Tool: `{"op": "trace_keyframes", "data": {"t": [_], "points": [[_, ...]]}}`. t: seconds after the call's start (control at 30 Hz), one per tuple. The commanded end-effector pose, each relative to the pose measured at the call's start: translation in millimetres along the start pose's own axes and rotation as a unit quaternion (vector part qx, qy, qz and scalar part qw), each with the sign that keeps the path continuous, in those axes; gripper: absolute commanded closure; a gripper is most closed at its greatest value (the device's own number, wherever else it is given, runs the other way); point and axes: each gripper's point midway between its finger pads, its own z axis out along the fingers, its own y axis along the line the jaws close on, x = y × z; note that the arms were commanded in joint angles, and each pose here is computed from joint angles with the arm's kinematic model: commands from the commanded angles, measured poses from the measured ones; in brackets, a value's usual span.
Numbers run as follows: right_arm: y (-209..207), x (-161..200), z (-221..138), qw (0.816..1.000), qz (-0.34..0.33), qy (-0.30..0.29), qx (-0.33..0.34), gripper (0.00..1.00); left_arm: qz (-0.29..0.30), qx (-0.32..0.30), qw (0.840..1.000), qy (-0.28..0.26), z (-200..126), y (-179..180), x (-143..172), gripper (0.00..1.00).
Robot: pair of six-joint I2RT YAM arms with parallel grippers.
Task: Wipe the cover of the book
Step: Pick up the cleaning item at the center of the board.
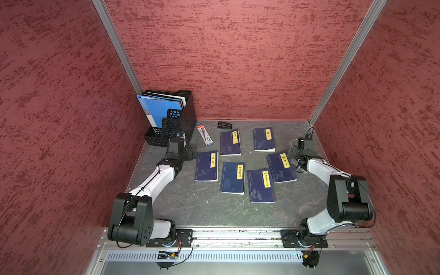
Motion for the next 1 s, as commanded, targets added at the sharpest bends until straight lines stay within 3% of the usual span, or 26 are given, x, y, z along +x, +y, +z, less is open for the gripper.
{"op": "trace_keyframes", "data": {"t": [0.0,0.73,0.83,0.97], "points": [[-7,10,7,0.999,0.016,0.038,-0.007,0.03,-0.010,0.014,1.000,-0.001,-6,-8,-7,0.00],[-14,59,55,0.989,0.011,0.142,-0.045,0.02,-0.011,0.019,0.999,0.042,12,-16,4,0.00],[-17,61,58,0.989,0.010,0.146,-0.036,0.06,-0.010,0.017,0.999,0.044,12,-16,6,0.00],[-22,61,60,0.989,0.008,0.148,-0.024,0.20,-0.009,0.018,0.999,0.044,12,-17,5,0.00]]}}
